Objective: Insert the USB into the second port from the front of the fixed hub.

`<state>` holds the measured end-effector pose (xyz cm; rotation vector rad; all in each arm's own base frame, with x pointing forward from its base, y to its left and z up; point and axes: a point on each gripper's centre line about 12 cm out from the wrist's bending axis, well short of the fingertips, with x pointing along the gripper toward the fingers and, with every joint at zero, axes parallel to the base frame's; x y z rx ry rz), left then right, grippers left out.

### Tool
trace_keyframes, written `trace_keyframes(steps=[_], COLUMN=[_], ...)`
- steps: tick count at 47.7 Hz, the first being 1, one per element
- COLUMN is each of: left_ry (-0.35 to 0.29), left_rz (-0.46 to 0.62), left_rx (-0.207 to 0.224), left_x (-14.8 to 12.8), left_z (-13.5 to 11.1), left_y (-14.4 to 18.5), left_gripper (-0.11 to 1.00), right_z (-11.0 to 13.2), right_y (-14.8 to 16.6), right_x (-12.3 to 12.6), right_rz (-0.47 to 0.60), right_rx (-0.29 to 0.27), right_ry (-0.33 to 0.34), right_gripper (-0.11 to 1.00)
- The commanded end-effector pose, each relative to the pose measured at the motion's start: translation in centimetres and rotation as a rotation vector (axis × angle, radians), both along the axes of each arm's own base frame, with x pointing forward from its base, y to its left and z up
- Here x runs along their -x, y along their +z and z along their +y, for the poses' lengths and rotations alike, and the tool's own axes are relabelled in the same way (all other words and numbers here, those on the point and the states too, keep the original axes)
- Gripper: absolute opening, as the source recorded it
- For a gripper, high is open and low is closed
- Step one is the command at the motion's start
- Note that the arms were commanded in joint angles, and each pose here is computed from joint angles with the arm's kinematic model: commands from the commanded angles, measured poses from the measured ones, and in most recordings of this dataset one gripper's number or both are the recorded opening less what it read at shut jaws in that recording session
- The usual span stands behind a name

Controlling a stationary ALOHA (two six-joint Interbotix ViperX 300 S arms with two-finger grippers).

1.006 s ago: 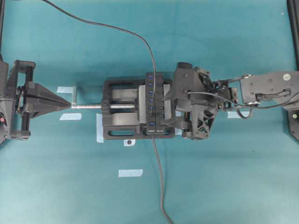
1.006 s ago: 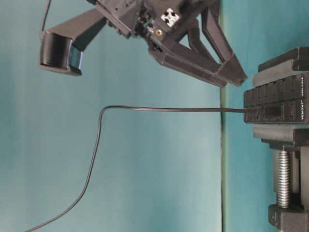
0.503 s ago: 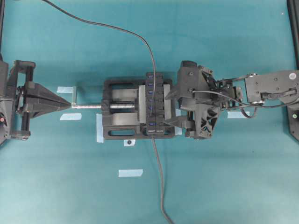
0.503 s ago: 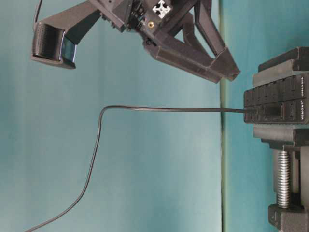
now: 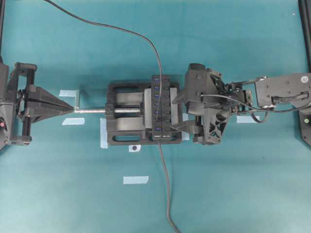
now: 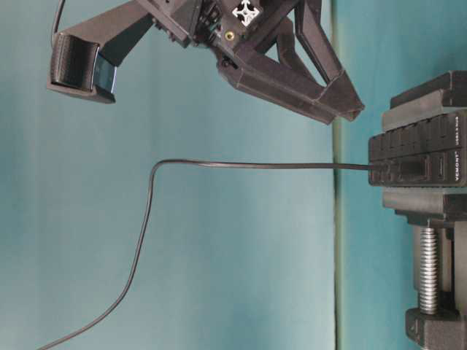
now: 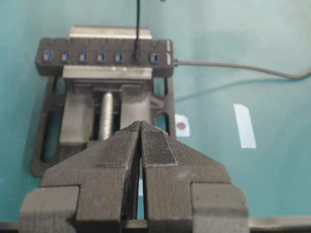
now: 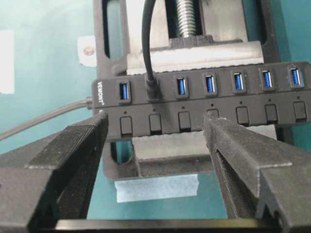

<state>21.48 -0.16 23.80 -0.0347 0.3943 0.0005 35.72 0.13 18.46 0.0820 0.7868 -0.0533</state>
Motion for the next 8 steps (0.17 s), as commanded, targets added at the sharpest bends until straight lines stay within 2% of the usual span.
trace_keyframes(steps=[1, 8], left_ry=[-0.002, -0.002], left_rz=[-0.031, -0.031], left_rx=[-0.001, -0.001], left_x=[-0.36, -0.36], left_z=[-0.03, -0.03], left_y=[0.98, 0.98], left_gripper=[0.00, 0.00], right_z=[0.07, 0.07], right_y=[1.49, 1.54], right_x=[-0.10, -0.08], right_rz=[-0.049, -0.051], right_rx=[-0.011, -0.011], right_ry=[-0.007, -0.007], right_gripper=[0.81, 0.81])
